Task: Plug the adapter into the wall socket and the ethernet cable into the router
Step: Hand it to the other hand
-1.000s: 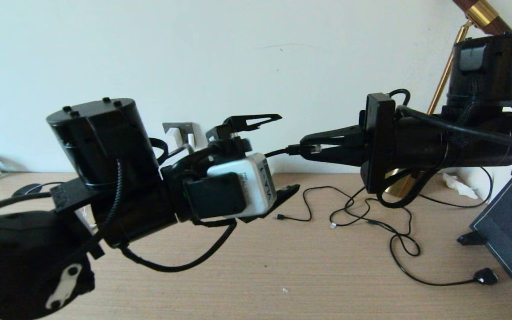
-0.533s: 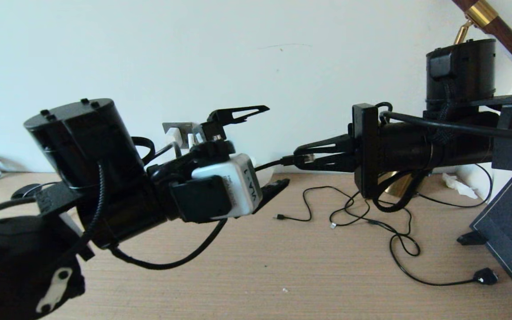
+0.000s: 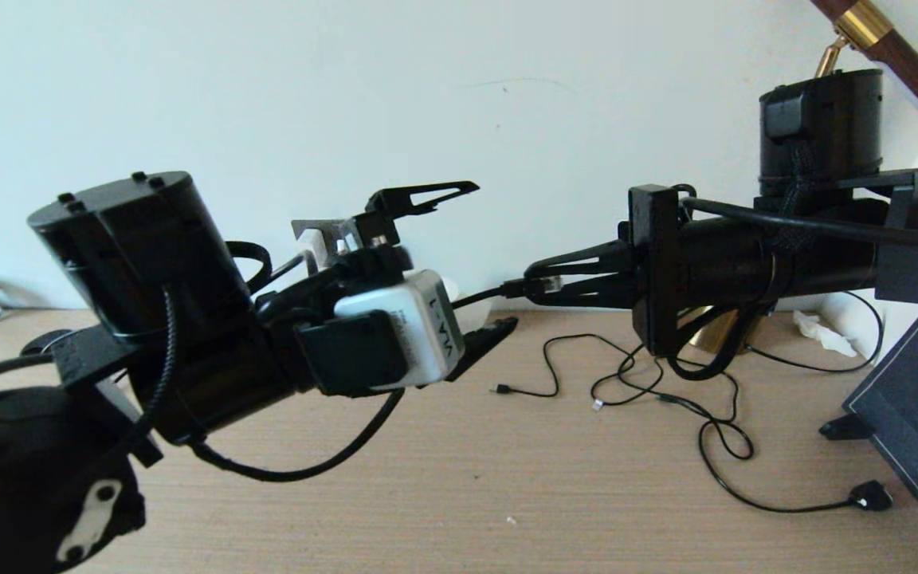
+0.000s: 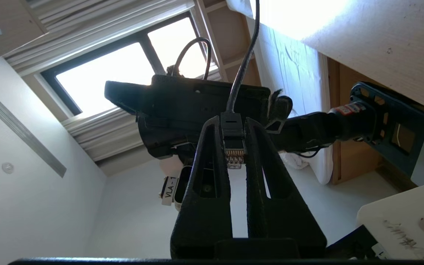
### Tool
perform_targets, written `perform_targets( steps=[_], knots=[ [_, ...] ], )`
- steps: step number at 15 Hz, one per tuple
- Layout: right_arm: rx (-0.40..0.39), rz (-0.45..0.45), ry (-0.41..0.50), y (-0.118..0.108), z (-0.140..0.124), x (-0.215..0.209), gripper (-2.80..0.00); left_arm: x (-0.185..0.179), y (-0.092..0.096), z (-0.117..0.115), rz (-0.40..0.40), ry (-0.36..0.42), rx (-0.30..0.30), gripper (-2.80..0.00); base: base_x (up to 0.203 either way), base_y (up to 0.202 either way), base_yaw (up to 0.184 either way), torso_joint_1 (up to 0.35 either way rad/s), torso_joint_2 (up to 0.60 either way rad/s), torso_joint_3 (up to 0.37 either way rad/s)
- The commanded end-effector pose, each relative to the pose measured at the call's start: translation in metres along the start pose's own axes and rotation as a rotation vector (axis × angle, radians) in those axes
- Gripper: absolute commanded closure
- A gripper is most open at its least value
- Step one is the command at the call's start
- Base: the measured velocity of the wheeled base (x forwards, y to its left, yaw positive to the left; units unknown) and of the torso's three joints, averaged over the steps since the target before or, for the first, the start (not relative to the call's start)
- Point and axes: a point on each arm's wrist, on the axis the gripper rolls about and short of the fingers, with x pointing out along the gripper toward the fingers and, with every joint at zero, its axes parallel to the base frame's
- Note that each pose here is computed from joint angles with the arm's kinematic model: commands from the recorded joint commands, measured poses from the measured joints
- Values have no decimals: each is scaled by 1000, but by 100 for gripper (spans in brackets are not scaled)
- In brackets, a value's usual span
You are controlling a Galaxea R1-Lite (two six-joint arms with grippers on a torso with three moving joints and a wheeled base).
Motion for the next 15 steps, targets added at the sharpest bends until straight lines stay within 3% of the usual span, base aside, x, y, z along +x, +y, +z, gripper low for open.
perform_targets(
  steps=[1, 8, 9, 15],
  knots=[
    [9, 2, 8, 0, -1, 0, 0, 0, 1, 1, 11, -7, 11, -280, 0, 0, 0, 0, 0, 0],
    [9, 4, 1, 1, 1, -2, 0, -2, -4, 1, -10, -10, 3, -280, 0, 0, 0, 0, 0, 0],
    [9, 4, 2, 1, 1, -2, 0, -2, -5, 0, -14, -9, 2, 0, 0, 0, 0, 0, 0, 0],
    [8, 4, 5, 1, 1, -2, 0, 0, -8, 2, -24, -15, -2, 0, 0, 0, 0, 0, 0, 0]
  ],
)
